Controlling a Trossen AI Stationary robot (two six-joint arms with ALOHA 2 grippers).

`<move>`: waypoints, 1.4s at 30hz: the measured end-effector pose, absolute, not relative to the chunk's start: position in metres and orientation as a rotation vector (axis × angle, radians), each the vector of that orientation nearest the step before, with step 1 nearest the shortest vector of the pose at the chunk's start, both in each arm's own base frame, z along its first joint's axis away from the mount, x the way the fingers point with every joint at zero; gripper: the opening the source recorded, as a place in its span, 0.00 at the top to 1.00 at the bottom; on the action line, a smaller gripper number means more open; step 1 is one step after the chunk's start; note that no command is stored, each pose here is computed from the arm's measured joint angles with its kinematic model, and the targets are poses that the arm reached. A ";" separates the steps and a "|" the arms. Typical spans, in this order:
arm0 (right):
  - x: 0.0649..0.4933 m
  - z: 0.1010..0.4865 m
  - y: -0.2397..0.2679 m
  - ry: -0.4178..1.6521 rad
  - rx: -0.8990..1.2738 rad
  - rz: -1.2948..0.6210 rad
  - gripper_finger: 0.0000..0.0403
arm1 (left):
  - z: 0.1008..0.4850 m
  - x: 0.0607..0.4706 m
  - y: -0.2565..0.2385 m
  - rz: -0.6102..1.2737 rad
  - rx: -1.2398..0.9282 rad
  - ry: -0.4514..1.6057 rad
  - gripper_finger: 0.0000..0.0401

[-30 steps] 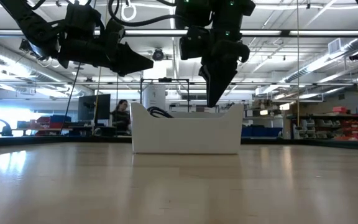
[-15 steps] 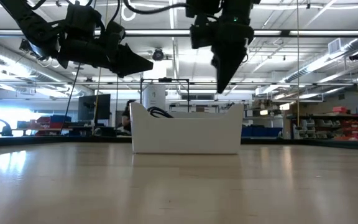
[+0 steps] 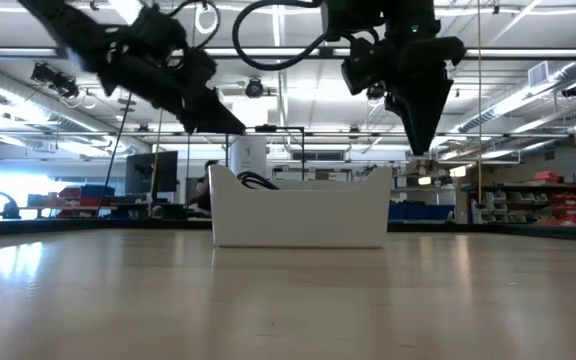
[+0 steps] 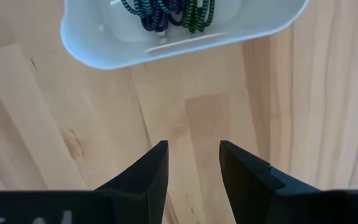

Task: Pick and place USB-C Cables
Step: Put the white charger cable into the white bin

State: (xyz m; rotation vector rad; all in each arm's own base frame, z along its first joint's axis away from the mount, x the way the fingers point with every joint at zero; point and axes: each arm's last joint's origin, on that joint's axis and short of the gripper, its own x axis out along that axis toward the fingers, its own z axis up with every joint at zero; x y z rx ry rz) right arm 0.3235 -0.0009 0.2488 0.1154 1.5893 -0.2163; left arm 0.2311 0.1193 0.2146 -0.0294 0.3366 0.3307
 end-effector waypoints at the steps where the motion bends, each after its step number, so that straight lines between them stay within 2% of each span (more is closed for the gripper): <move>1: 0.323 0.249 0.000 1.590 0.114 -0.215 0.63 | 0.220 0.235 0.121 0.336 -0.025 0.380 0.71; 7: 0.319 0.254 0.002 1.592 0.100 -0.208 0.63 | 0.255 0.257 0.135 0.365 0.077 0.604 0.71; 14: 0.298 0.256 0.016 1.585 0.061 -0.173 0.63 | 0.276 0.283 0.166 0.212 0.101 0.864 0.71; 19: 0.277 0.254 0.034 1.557 0.057 -0.162 0.63 | 0.253 0.296 0.191 0.065 0.129 1.047 0.71; 25: 0.254 0.247 0.055 1.478 0.044 -0.114 0.63 | 0.225 0.297 0.210 -0.001 0.255 1.193 0.71; 35: 0.226 0.233 0.045 1.362 0.012 -0.186 0.63 | 0.223 0.299 0.220 -0.028 0.478 1.209 0.71; 42: 0.219 0.229 0.034 1.348 0.031 -0.204 0.63 | 0.187 0.306 0.228 -0.060 0.468 1.323 0.71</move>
